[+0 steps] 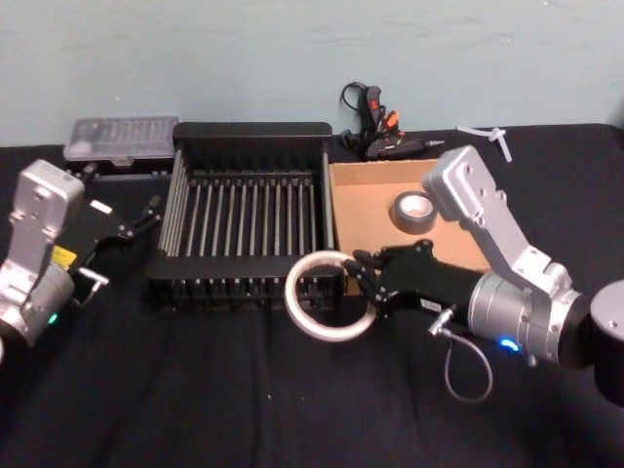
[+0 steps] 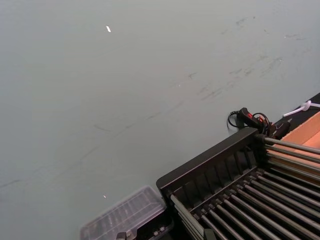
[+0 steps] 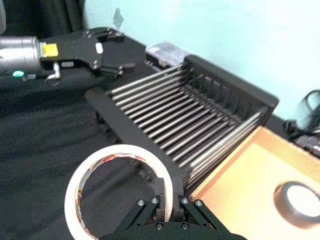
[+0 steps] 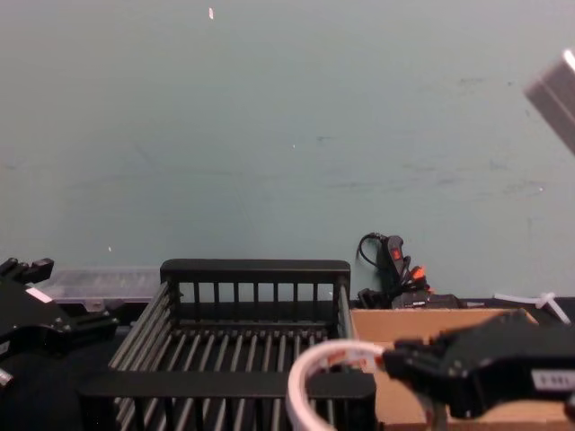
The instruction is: Pick up the white tape and place it into the black box , Pick up the silver tape and place it into the brown box.
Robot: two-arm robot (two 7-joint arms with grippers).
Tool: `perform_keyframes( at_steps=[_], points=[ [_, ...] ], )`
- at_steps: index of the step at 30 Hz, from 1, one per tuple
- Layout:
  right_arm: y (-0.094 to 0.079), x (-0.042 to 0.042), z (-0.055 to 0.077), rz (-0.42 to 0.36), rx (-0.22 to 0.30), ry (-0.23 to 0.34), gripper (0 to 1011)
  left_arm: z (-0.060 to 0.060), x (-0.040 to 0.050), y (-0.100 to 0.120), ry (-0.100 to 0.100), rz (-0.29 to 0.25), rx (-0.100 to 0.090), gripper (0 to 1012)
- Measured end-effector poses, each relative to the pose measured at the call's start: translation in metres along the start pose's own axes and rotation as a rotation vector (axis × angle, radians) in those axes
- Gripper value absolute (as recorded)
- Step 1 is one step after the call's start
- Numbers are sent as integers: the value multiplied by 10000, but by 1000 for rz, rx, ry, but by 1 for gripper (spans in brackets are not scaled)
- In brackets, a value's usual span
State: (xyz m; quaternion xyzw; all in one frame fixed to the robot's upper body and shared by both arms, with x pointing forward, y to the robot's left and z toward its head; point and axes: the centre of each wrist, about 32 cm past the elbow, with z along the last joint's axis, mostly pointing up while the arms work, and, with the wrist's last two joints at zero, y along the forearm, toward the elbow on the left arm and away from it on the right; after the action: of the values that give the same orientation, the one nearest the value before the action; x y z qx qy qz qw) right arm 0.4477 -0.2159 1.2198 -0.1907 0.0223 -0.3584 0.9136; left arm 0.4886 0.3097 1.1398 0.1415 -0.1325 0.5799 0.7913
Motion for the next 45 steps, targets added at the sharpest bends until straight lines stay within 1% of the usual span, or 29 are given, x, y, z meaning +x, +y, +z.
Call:
perform_keyframes(
  at_steps=[2, 3, 5, 6, 8, 11, 15, 18, 20, 21, 24, 26, 27, 30, 33, 37, 40, 41, 45],
  points=[
    [8, 24, 20, -6, 9, -5, 95, 0, 0, 0, 0, 0, 0, 1001],
    [20, 51, 40, -11, 19, -10, 95, 0, 0, 0, 0, 0, 0, 1002],
    [34, 80, 60, -17, 28, -13, 95, 0, 0, 0, 0, 0, 0, 1001],
    [51, 111, 84, -23, 38, -18, 95, 0, 0, 0, 0, 0, 0, 1001],
    [71, 139, 101, -28, 46, -21, 95, 0, 0, 0, 0, 0, 0, 1001],
    [142, 219, 152, -40, 67, -31, 95, 0, 0, 0, 0, 0, 0, 1001],
    [205, 279, 181, -49, 77, -39, 95, 0, 0, 0, 0, 0, 0, 1001],
    [300, 348, 210, -58, 86, -49, 95, 0, 0, 0, 0, 0, 0, 1001],
    [343, 377, 218, -61, 88, -52, 95, 0, 0, 0, 0, 0, 0, 1001],
    [394, 406, 229, -64, 92, -54, 95, 0, 0, 0, 0, 0, 0, 1001],
    [464, 441, 244, -67, 98, -58, 95, 0, 0, 0, 0, 0, 0, 1001],
    [567, 493, 263, -70, 105, -65, 95, 0, 0, 0, 0, 0, 0, 1001],
    [567, 493, 263, -70, 105, -65, 95, 0, 0, 0, 0, 0, 0, 1001],
    [690, 542, 290, -69, 113, -70, 95, 0, 0, 0, 0, 0, 0, 1001],
    [769, 573, 303, -70, 117, -76, 95, 0, 0, 0, 0, 0, 0, 1001],
    [928, 625, 312, -68, 123, -84, 95, 0, 0, 0, 0, 0, 0, 1001],
    [1003, 648, 303, -70, 119, -81, 95, 0, 0, 0, 0, 0, 0, 1001],
    [1055, 660, 288, -71, 114, -77, 95, 0, 0, 0, 0, 0, 0, 1001],
    [1160, 671, 258, -70, 107, -69, 95, 0, 0, 0, 0, 0, 0, 1001]
  ],
)
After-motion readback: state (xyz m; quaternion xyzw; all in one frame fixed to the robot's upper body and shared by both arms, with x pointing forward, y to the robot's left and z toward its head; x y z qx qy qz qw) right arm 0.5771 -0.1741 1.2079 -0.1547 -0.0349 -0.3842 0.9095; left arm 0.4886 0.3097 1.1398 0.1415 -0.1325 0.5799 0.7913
